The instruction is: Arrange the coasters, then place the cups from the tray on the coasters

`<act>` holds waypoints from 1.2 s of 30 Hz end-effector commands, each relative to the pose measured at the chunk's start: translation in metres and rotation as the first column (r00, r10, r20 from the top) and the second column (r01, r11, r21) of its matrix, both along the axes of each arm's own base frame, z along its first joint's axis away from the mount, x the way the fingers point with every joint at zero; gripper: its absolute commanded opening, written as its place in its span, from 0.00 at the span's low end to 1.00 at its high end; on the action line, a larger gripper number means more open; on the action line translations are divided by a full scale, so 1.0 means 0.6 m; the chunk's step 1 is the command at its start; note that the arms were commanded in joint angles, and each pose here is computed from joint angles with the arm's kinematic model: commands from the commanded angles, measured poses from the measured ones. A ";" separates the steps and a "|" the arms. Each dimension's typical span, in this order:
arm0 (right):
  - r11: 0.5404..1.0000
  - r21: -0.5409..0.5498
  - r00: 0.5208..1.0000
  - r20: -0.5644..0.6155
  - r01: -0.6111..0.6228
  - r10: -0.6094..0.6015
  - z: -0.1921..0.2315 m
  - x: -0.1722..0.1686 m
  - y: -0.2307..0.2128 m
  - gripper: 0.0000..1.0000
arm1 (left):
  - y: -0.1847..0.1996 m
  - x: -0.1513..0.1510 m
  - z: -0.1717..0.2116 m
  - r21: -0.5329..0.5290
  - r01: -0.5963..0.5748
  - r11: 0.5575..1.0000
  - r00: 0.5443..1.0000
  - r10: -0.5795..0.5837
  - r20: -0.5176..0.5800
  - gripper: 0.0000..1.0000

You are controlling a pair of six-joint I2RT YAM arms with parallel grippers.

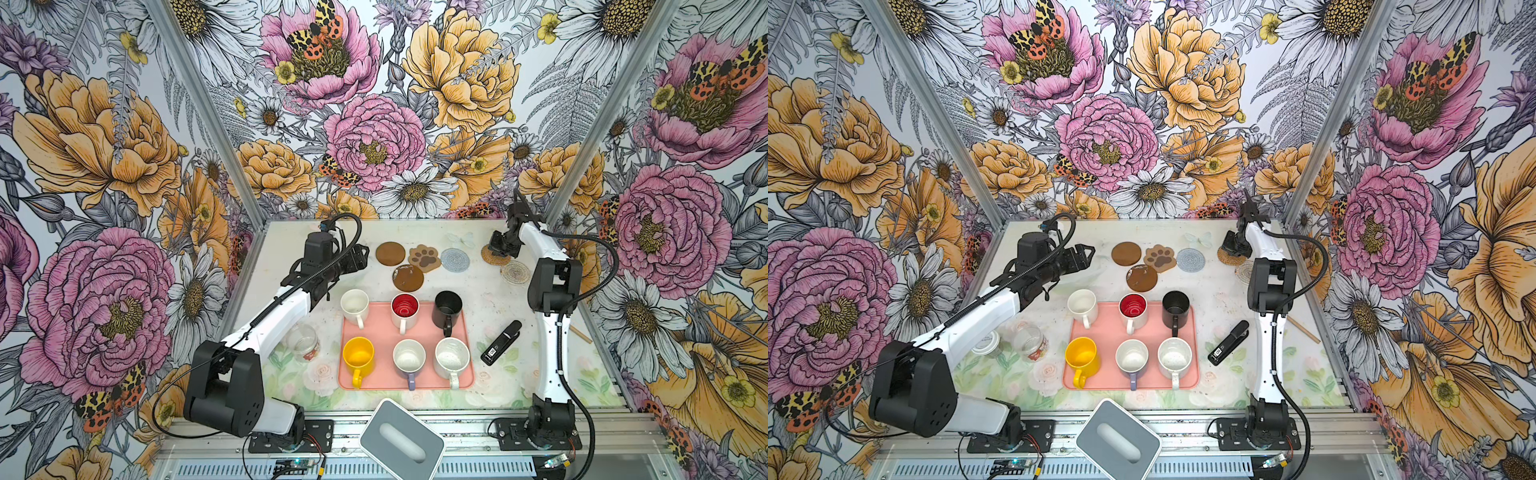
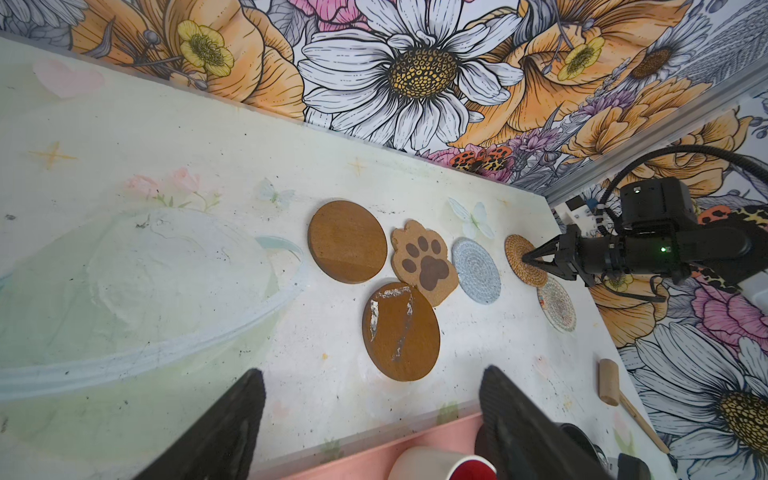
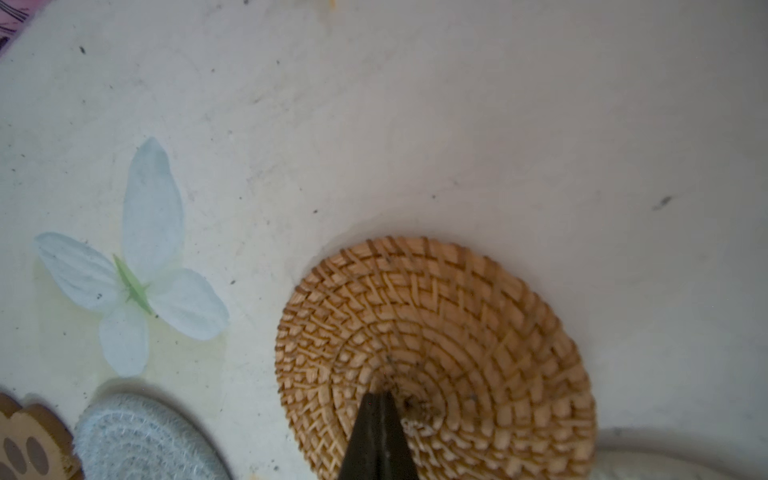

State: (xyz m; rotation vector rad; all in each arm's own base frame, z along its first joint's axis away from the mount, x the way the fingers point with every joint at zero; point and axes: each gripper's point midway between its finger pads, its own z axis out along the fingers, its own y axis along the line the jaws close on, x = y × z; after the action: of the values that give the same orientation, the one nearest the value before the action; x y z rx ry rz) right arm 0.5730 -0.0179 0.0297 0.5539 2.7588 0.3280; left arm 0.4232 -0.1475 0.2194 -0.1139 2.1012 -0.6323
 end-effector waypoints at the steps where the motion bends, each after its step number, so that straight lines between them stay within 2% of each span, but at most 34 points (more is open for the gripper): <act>1: 0.998 0.059 0.997 -0.063 -0.037 0.040 -0.039 -0.014 0.047 0.00 | -0.008 0.013 0.029 -0.028 0.008 1.000 0.999 -0.007 0.036 0.83; 10: 0.993 0.076 0.990 -0.106 -0.090 0.098 -0.043 -0.044 0.083 0.00 | -0.005 0.012 0.032 -0.025 0.007 1.000 0.999 -0.006 0.042 0.83; 24: 0.988 -0.027 0.964 -0.226 -0.149 0.140 -0.054 -0.136 0.071 0.00 | -0.001 -0.003 0.042 -0.036 0.009 0.999 0.998 -0.007 0.062 0.83; 36: 0.985 -0.059 0.963 -0.227 -0.164 0.147 -0.049 -0.141 0.071 0.00 | 0.009 -0.018 0.056 -0.040 -0.003 0.999 0.996 0.007 0.091 0.83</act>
State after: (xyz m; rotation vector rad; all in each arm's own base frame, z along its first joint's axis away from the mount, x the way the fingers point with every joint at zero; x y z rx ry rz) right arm 0.5240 0.0291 0.0256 0.3631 2.8703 0.2968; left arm 0.4151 -0.1452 0.2439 -0.1022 2.0347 -0.6465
